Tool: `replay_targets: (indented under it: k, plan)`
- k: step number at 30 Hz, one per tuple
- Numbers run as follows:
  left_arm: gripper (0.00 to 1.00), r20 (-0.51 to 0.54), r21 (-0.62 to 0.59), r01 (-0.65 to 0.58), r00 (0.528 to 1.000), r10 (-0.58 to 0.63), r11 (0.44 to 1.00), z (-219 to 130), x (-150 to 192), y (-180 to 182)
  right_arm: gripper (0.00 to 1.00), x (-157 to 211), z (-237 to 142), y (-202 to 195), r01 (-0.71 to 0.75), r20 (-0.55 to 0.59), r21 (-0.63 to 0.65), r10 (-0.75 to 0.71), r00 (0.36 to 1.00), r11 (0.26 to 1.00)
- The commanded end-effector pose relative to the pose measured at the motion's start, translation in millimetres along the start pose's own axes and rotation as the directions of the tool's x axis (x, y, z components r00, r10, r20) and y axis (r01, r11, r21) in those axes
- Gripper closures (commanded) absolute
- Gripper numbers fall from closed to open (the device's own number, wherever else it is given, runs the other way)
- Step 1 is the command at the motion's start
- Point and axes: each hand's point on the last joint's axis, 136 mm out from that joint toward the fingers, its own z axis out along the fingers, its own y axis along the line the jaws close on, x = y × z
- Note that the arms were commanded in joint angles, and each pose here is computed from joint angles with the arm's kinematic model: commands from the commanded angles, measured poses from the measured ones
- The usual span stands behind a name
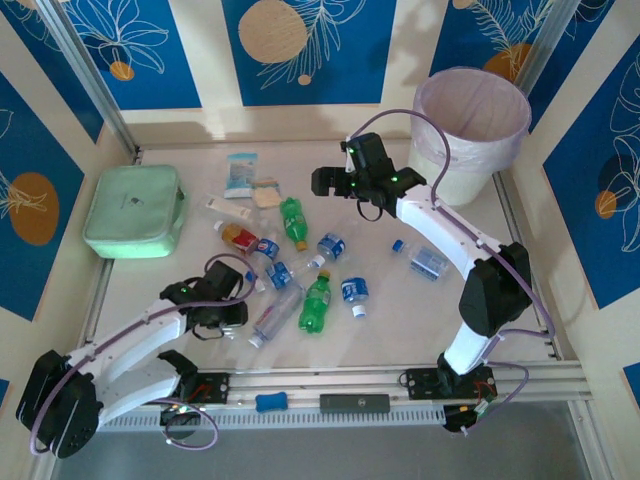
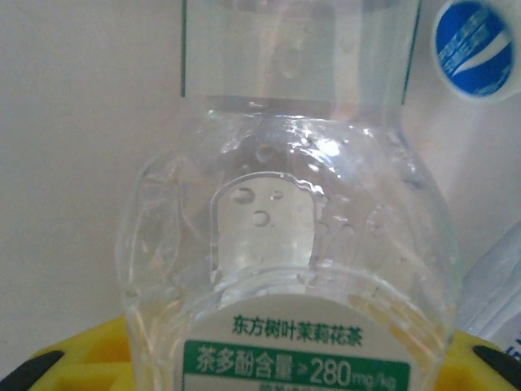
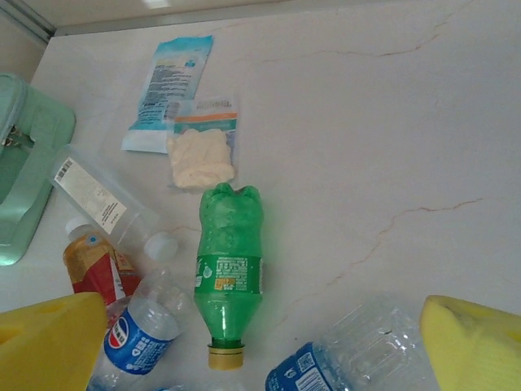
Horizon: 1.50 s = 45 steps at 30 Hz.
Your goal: Put the plastic bottles in the bin
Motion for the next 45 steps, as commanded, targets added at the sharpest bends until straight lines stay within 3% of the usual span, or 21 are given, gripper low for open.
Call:
replay_targets:
  k: [1, 4, 9, 12, 16, 25, 35, 45]
  plan:
    - [0.64, 0.17, 0.053, -0.013, 0.985, 0.003, 0.999, -27.2, -42.1, -19.0, 0.01, -1.7, -6.8, 10.0, -0.047, -0.016, -0.1, 0.046, 0.999, 0.994]
    - [0.67, 0.318, 0.145, -0.071, 0.948, 0.022, 0.987, -51.8, -76.7, -43.9, 0.01, -4.1, -11.2, 22.3, -0.047, -0.009, -0.198, 0.046, 0.999, 0.979]
    - [0.71, 0.544, 0.296, -0.183, 0.839, -0.008, 0.937, -91.2, -132.7, -91.6, 0.01, -2.8, -14.3, 40.1, -0.082, -0.039, -0.365, 0.072, 0.997, 0.927]
    - [0.72, 0.627, 0.333, -0.257, 0.779, -0.009, 0.907, -104.7, -158.1, -115.8, 0.01, -2.8, -21.3, 53.5, -0.075, -0.033, -0.456, 0.067, 0.997, 0.887]
    - [0.73, 0.678, 0.359, -0.345, 0.735, 0.012, 0.867, -111.4, -179.1, -143.8, 0.01, -1.0, -34.5, 70.6, -0.039, -0.006, -0.561, 0.043, 0.999, 0.827]
    - [0.72, 0.678, 0.437, -0.453, 0.733, 0.046, 0.777, -119.5, -190.6, -185.0, 0.17, 8.0, -50.3, 102.9, 0.063, 0.05, -0.631, -0.04, 0.998, 0.773]
    - [0.72, 0.65, 0.559, -0.524, 0.758, 0.053, 0.643, -130.0, -173.8, -211.5, 0.32, 9.3, -41.6, 121.6, 0.07, 0.038, -0.678, -0.06, 0.997, 0.732]
    - [0.69, 0.618, 0.591, -0.522, 0.783, 0.072, 0.615, -120.9, -166.8, -216.6, 0.47, 13.8, -30.1, 121.1, 0.04, 0.002, -0.678, -0.053, 0.999, 0.734]
